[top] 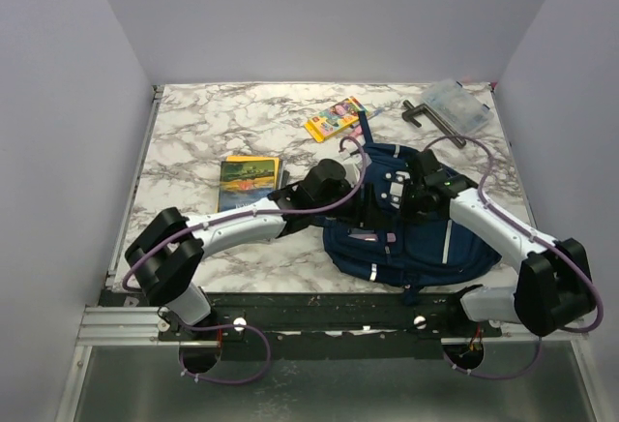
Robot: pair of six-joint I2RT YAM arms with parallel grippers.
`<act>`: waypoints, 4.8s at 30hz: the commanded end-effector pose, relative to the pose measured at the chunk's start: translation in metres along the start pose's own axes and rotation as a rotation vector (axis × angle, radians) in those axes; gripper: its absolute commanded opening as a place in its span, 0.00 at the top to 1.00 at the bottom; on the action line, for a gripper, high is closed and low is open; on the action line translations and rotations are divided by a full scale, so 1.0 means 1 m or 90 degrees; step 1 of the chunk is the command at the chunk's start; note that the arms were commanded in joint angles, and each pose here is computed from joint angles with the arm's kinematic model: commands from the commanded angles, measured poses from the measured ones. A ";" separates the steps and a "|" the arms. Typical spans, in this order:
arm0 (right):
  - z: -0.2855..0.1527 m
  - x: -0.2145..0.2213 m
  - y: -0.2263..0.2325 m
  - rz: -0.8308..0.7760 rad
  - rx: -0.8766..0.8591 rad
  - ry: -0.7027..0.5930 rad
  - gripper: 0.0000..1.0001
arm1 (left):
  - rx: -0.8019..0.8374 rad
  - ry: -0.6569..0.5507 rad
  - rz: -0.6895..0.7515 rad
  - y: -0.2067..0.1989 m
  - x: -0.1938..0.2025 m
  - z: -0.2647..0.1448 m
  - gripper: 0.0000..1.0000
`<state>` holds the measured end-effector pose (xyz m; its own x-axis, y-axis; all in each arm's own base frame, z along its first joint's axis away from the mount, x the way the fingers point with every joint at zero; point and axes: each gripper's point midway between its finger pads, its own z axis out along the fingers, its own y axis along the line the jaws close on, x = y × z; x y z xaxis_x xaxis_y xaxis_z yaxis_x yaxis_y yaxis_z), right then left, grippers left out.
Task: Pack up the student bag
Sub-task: Place the stationery in the student bag, then adjust the stationery in the student bag.
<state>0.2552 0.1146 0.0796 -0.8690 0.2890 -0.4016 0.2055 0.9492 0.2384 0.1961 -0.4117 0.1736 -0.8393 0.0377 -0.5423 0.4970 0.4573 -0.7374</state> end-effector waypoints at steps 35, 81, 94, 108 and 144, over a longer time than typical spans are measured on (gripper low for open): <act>0.031 0.006 -0.020 -0.132 0.241 -0.072 0.99 | -0.019 0.012 -0.020 0.018 0.030 -0.003 0.62; -0.004 0.040 0.004 0.128 -0.144 0.036 0.64 | -0.260 -0.024 -0.078 0.108 0.005 -0.013 0.28; 0.003 0.005 0.048 0.195 -0.313 -0.056 0.71 | -0.262 0.023 -0.129 0.128 0.028 -0.002 0.58; 0.010 -0.044 0.027 0.152 -0.240 -0.236 0.79 | -0.254 0.026 -0.149 0.131 0.040 -0.005 0.68; 0.007 0.053 0.025 0.016 -0.090 0.030 0.99 | -0.207 0.025 -0.143 0.109 0.035 -0.012 0.66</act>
<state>0.2250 0.1317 0.0613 -0.8710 0.2689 -0.4112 0.1768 0.9524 0.2483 0.2327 -0.3512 0.0778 -0.9173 -0.0959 -0.3866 0.2001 0.7282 -0.6555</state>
